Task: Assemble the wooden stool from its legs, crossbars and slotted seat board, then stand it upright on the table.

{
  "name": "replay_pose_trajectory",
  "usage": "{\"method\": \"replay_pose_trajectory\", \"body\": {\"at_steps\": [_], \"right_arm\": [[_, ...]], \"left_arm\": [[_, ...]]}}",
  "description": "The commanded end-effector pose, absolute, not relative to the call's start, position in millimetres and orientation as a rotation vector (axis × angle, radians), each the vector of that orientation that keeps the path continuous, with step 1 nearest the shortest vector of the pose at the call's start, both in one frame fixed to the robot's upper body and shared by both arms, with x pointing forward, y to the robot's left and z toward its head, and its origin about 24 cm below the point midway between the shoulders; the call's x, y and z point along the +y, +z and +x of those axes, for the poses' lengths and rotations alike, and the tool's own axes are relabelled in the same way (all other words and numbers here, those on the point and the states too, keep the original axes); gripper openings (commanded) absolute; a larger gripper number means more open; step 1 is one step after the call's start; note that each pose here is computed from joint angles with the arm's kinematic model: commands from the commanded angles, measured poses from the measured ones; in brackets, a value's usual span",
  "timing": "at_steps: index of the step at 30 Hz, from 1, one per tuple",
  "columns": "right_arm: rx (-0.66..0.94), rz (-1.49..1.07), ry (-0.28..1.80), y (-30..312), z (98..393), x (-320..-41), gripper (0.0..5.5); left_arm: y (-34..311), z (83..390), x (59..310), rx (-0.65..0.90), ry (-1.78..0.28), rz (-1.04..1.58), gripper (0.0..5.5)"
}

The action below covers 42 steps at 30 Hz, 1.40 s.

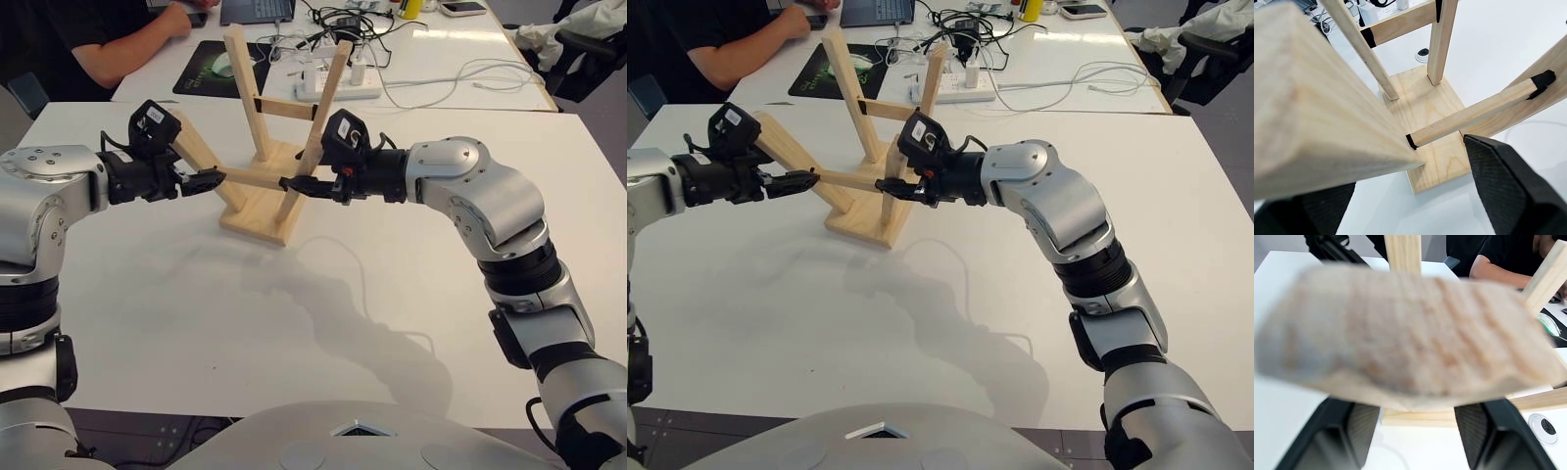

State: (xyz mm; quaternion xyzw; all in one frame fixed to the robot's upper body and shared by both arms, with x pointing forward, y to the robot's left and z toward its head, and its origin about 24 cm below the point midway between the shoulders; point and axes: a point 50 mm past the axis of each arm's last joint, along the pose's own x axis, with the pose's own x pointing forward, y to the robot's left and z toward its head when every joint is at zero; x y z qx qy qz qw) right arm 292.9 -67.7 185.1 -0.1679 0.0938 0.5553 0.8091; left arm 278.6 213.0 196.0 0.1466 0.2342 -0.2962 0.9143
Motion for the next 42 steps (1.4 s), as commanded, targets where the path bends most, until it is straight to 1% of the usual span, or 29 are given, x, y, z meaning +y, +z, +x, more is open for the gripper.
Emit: {"method": "replay_pose_trajectory", "body": {"at_steps": [1,6,11,14,17,20,24,29,31,33,35,42], "right_arm": [[0.277,-0.339,1.255,170,298,-34,2.07],[0.273,-0.354,1.273,174,306,-27,2.07],[0.294,-0.357,1.29,174,310,-30,2.07],[0.323,-0.356,1.276,170,317,-40,2.07],[0.349,-0.353,1.269,166,319,-48,2.07],[0.36,-0.353,1.262,164,322,-55,2.07],[0.357,-0.36,1.264,167,325,-60,2.07],[0.356,-0.359,1.275,172,330,-65,2.07],[0.355,-0.359,1.277,174,331,-66,2.07],[0.353,-0.36,1.284,176,332,-66,2.07],[0.347,-0.37,1.291,181,334,-67,2.07],[0.323,-0.454,1.322,206,346,-71,2.07]], "left_arm": [[207,240,103,0.314,-1.318,0.212,3.68],[205,237,96,0.32,-1.329,0.188,3.68],[207,238,99,0.29,-1.289,0.127,3.68],[211,243,112,0.27,-1.23,0.132,3.68],[217,249,135,0.277,-1.143,0.186,3.68],[229,255,158,0.261,-1.06,0.223,3.68],[256,255,184,0.189,-0.992,0.227,3.68],[299,245,209,0.05,-0.976,0.167,3.68],[307,243,219,0.029,-0.954,0.148,3.68],[307,243,230,0.038,-0.91,0.158,3.68],[297,245,242,0.089,-0.848,0.184,3.68],[272,242,243,0.121,-0.829,0.153,3.68]]}}
